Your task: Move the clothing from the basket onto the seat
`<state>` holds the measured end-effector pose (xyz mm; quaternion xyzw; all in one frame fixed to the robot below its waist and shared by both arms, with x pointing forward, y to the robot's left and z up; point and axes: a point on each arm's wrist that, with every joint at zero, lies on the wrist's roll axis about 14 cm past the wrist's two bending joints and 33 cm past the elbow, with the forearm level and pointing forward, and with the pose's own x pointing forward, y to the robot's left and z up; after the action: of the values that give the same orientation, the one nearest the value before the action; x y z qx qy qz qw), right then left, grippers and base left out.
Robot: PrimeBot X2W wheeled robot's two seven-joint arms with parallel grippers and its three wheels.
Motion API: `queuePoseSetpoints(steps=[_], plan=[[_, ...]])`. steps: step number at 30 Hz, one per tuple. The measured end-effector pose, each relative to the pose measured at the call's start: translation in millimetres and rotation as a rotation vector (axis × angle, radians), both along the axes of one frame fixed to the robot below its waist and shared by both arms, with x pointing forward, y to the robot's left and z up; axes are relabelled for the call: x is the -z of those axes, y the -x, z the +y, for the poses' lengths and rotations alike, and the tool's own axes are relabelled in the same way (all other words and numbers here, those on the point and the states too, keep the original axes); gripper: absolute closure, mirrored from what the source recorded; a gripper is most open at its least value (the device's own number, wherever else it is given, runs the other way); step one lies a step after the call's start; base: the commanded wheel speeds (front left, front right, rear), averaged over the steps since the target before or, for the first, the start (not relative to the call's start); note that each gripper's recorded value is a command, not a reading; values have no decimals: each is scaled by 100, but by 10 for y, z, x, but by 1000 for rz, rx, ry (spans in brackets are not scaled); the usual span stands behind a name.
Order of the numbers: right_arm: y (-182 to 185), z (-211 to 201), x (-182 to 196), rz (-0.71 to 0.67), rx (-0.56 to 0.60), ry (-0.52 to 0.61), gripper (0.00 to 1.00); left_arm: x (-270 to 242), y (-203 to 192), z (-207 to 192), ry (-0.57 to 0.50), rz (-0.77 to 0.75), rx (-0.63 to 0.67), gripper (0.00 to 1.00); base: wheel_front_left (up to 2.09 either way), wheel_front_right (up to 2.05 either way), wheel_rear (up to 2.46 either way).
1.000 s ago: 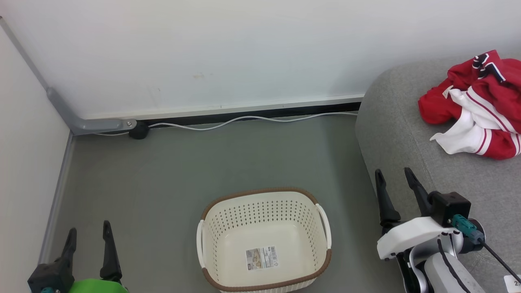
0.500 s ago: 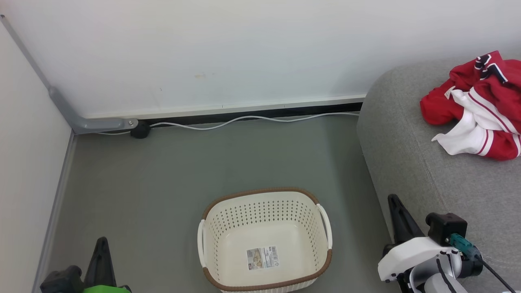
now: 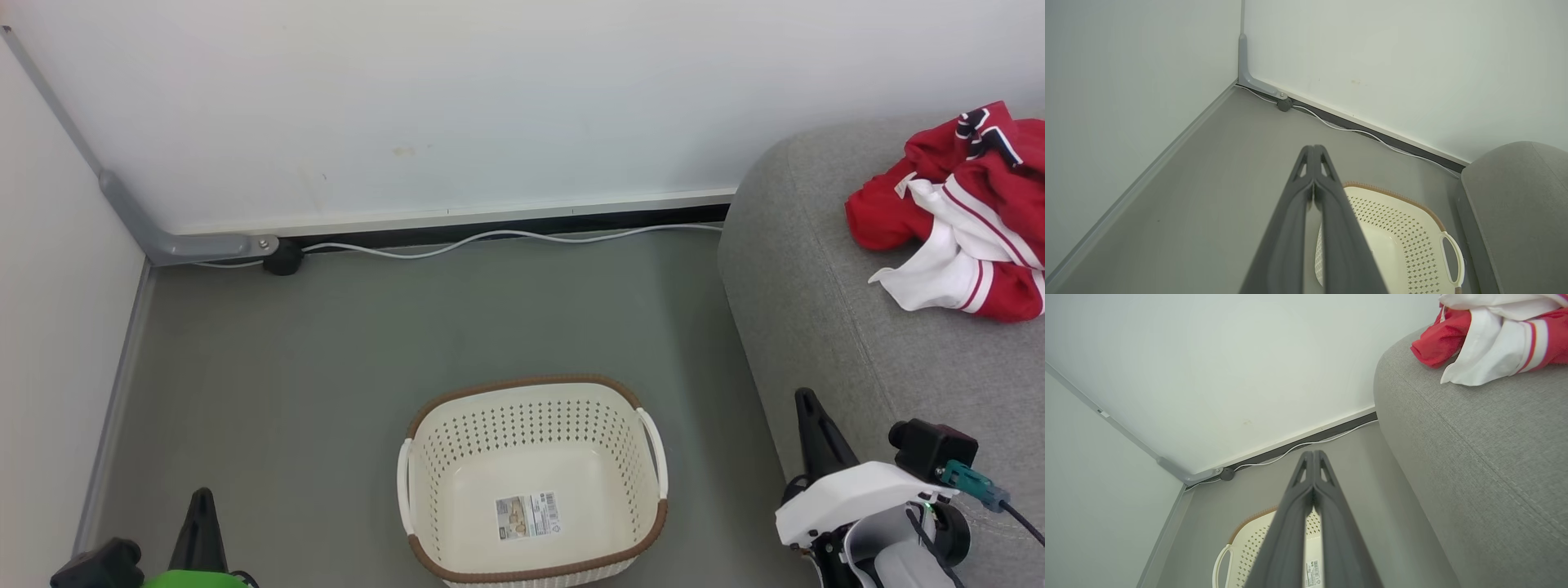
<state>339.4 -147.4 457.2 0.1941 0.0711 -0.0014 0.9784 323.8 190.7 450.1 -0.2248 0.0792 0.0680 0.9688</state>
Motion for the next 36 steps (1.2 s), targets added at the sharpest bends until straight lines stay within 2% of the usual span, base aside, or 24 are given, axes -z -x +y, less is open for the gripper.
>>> queuePoseSetpoints(steps=[36], plan=[[-110, -257, 41, 77, 120, -490, 100, 18, -163, 5, 455, 19, -48, 100, 0, 0, 0]])
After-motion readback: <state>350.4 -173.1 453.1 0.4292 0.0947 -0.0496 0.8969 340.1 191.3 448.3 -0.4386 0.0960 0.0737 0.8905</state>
